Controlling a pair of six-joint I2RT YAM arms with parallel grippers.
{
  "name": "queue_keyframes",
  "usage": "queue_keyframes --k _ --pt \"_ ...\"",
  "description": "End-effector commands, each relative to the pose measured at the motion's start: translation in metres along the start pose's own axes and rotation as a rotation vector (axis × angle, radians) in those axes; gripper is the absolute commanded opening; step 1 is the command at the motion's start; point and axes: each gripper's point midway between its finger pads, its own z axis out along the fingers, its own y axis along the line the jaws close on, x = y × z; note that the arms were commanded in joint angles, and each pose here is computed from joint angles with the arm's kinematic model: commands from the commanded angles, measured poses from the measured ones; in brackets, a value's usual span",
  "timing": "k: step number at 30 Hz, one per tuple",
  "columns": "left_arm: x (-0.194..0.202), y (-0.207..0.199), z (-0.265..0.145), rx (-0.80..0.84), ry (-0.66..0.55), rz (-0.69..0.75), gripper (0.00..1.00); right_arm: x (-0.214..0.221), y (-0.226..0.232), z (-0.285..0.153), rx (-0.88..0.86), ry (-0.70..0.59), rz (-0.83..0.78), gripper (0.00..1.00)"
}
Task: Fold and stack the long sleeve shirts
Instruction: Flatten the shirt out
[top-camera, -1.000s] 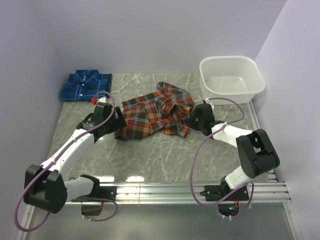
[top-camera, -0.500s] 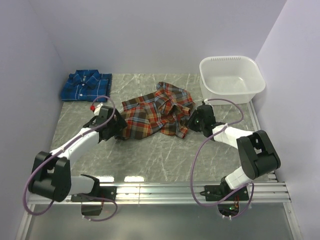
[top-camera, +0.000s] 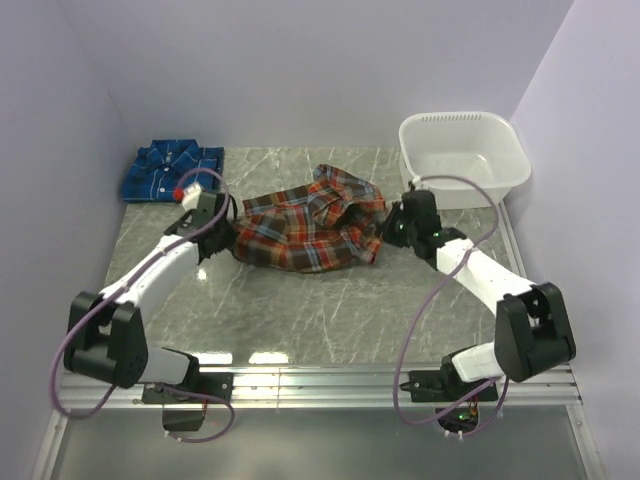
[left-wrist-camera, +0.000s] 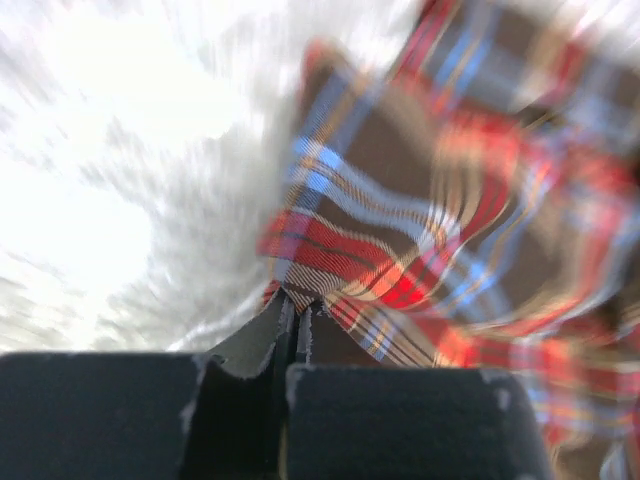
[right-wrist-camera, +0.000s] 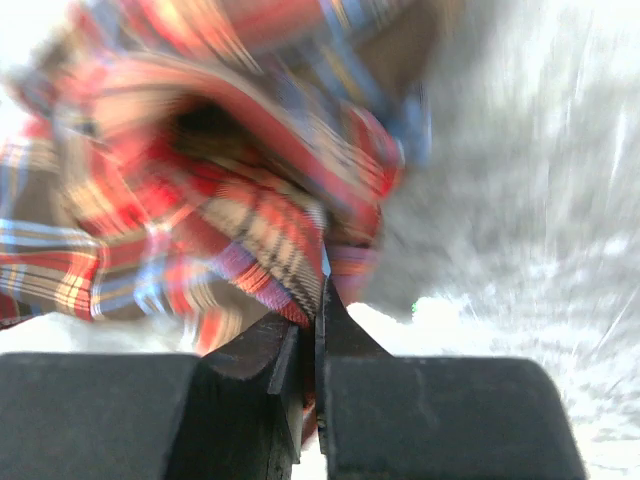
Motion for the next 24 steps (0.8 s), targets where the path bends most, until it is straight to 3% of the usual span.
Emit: queue_keyframes --k 1,4,6,13,18,19,20,21,24 --pt "-0.087 0.003 -0.056 -0.047 -0.268 0.018 0.01 -0.063 0.025 -0.042 -0.009 -0.124 -0.068 0.00" --pt "-0.121 0.010 -0.104 -0.058 -0.370 0.024 0.01 -0.080 0.030 -0.061 0.010 -0.122 -0.091 0.00" --pt "-0.124 0.013 -0.122 -0.049 -0.372 0.043 0.01 -0.088 0.027 -0.070 0.044 -0.130 -0.105 0.00" --pt "-0.089 0.020 -0.149 0.082 -0.271 0.059 0.04 -0.076 0.011 -0.072 0.079 -0.106 -0.116 0.00" --pt "-0.024 0.009 -0.155 0.294 -0.045 0.028 0.02 -0.050 -0.026 -0.061 0.174 -0.081 -0.071 0.02" --pt "-0.013 0.004 -0.158 0.344 -0.006 0.020 0.01 -0.047 -0.033 -0.060 0.191 -0.080 -0.060 0.04" --pt "-0.001 0.001 -0.156 0.402 0.023 0.010 0.01 -0.041 -0.042 -0.057 0.220 -0.071 -0.046 0.13" --pt "0.022 -0.014 -0.166 0.518 0.132 0.006 0.01 -0.040 -0.046 -0.055 0.233 -0.072 -0.041 0.17" --pt "0.064 -0.034 -0.176 0.698 0.301 0.018 0.01 -0.040 -0.046 -0.052 0.220 -0.085 -0.045 0.25"
